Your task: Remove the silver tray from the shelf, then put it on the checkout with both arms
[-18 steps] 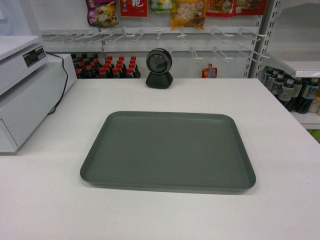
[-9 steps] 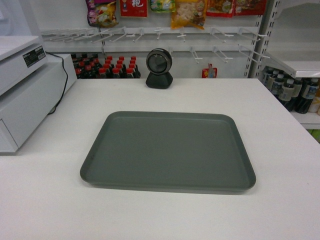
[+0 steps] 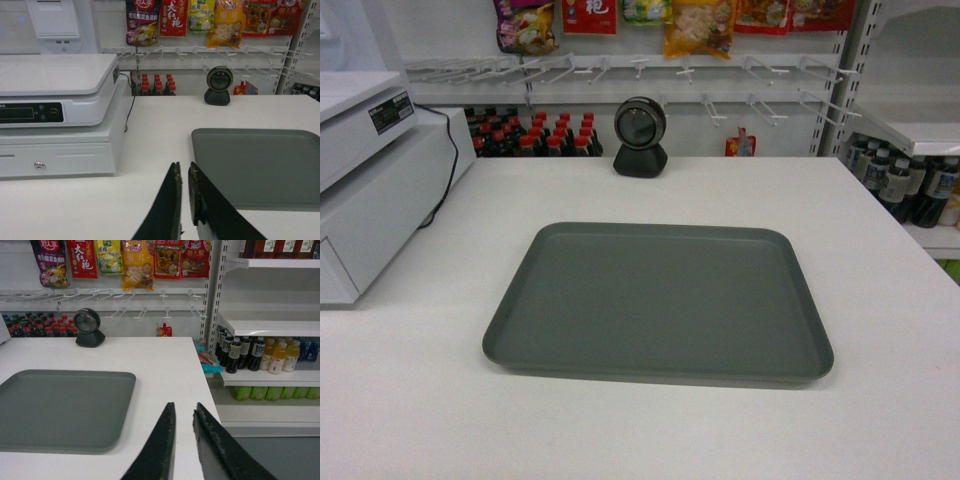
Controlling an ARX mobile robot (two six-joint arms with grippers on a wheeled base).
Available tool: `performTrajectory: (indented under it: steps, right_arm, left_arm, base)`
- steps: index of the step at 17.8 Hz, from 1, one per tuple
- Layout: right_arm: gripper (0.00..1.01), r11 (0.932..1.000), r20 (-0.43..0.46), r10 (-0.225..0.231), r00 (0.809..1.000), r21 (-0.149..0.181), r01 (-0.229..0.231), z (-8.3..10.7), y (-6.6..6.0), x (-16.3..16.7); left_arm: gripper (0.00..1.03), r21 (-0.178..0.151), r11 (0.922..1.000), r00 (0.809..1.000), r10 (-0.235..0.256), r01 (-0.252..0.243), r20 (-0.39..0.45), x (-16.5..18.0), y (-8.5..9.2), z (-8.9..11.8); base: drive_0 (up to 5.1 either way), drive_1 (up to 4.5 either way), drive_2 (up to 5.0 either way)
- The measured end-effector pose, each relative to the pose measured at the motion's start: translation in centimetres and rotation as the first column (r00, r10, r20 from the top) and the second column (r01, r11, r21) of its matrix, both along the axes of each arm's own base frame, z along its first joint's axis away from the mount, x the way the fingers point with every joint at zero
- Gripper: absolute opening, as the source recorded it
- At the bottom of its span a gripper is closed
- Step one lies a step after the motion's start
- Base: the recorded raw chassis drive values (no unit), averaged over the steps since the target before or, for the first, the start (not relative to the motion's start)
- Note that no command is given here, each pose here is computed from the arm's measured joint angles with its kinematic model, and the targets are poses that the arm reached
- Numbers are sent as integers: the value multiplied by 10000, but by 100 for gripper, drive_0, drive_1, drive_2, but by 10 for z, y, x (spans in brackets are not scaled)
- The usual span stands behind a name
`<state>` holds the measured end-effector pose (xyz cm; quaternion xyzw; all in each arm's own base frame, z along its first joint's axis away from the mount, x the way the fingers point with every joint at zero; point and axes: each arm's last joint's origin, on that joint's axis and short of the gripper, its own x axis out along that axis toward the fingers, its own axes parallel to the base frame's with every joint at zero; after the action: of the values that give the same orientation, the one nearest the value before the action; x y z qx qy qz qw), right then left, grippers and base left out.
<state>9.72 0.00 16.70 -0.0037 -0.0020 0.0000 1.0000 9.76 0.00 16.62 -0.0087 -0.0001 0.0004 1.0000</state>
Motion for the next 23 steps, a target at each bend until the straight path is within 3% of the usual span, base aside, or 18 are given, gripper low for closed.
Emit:
performTrajectory:
  steps: [1, 2, 3, 4, 23]
  right_arm:
    - [21, 10000, 8, 0, 10000, 0, 0, 0, 0, 0]
    - [45, 10000, 4, 0, 10000, 4, 0, 0, 0, 0]
    - [79, 10000, 4, 0, 10000, 4, 0, 0, 0, 0]
    - [98, 10000, 4, 0, 10000, 4, 0, 0, 0, 0]
    - [98, 10000, 4, 0, 10000, 4, 0, 0, 0, 0]
  left_arm:
    - [19, 0, 10000, 10000, 0, 0, -15, 0, 0, 0]
    - [42, 0, 10000, 10000, -8, 8, -19, 0, 0, 0]
    - [77, 0, 10000, 10000, -4, 4, -19, 0, 0, 0]
    - [98, 4, 10000, 10000, -4, 4, -19, 0, 0, 0]
    - [98, 0, 10000, 10000, -4, 4, -19, 0, 0, 0]
  base:
    - [0, 0, 0]
    - [0, 0, 0]
    - [0, 0, 0]
    - [0, 0, 0]
    - [0, 0, 0]
